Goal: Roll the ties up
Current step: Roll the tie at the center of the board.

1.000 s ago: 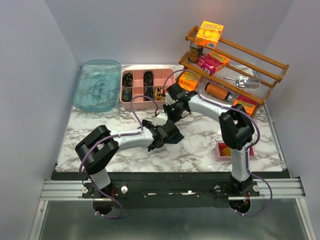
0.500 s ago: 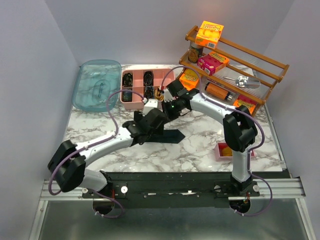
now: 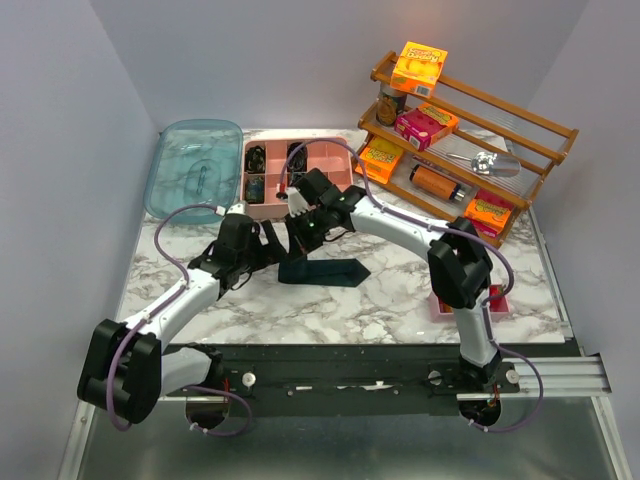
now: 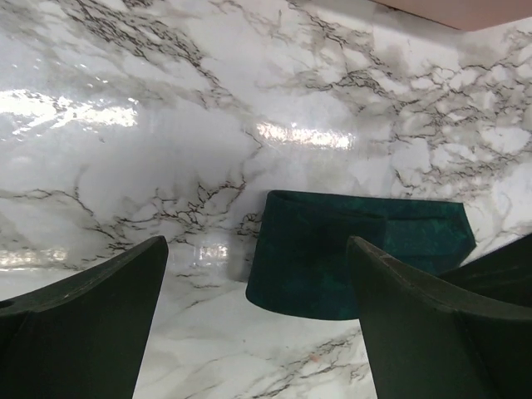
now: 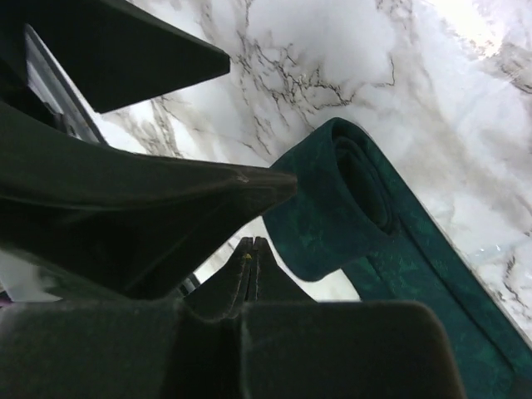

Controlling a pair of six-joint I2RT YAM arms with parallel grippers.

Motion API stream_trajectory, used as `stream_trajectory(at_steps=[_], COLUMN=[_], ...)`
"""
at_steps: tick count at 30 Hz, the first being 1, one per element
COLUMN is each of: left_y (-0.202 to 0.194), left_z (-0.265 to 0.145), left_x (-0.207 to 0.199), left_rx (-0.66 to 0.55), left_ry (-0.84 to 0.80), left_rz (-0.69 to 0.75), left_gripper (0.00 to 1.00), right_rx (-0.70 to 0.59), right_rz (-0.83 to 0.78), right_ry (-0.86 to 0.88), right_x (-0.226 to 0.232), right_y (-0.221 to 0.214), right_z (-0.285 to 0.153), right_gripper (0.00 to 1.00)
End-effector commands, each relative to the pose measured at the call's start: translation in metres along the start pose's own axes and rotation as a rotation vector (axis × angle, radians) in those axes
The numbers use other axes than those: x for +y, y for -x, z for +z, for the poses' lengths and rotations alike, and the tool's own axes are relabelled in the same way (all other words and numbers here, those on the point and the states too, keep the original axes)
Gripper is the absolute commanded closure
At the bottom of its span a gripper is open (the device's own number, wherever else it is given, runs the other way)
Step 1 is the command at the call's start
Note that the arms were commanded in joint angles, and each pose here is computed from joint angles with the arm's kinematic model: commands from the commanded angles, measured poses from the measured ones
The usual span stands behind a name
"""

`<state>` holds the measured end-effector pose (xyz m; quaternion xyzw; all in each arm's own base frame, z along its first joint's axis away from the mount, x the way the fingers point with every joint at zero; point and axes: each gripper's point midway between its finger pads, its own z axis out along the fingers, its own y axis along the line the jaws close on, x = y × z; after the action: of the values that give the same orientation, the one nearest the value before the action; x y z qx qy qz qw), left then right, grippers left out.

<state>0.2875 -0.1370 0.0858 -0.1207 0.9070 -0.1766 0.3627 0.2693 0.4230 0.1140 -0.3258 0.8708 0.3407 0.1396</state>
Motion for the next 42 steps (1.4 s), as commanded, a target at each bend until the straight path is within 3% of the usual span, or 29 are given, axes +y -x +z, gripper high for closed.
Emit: stream_trajectory(at_steps=[1, 23, 42], left_y=[0.006, -0.025, -0.035], left_z=[-0.004, 0.021, 0.029], left_x=[-0.024, -0.026, -0.027], left_rx=[0.007, 0.055, 0.037], left_ry=[-0.197, -0.355, -0.41], left_rz=[-0.076, -0.11, -0.131], left_gripper=[0.01, 0.01, 0.05], right_rx=[0.053, 0.117, -0.021], right_rz=[0.028, 0.081, 0.047], right_ry=[-0.032, -0.161, -0.068], right_x=[-0.017, -0.068, -0.035], right_y=[-0.014, -0.06, -0.009], right_z=[0.018, 0.023, -0.016], right_gripper=[0.99, 0.99, 0.99])
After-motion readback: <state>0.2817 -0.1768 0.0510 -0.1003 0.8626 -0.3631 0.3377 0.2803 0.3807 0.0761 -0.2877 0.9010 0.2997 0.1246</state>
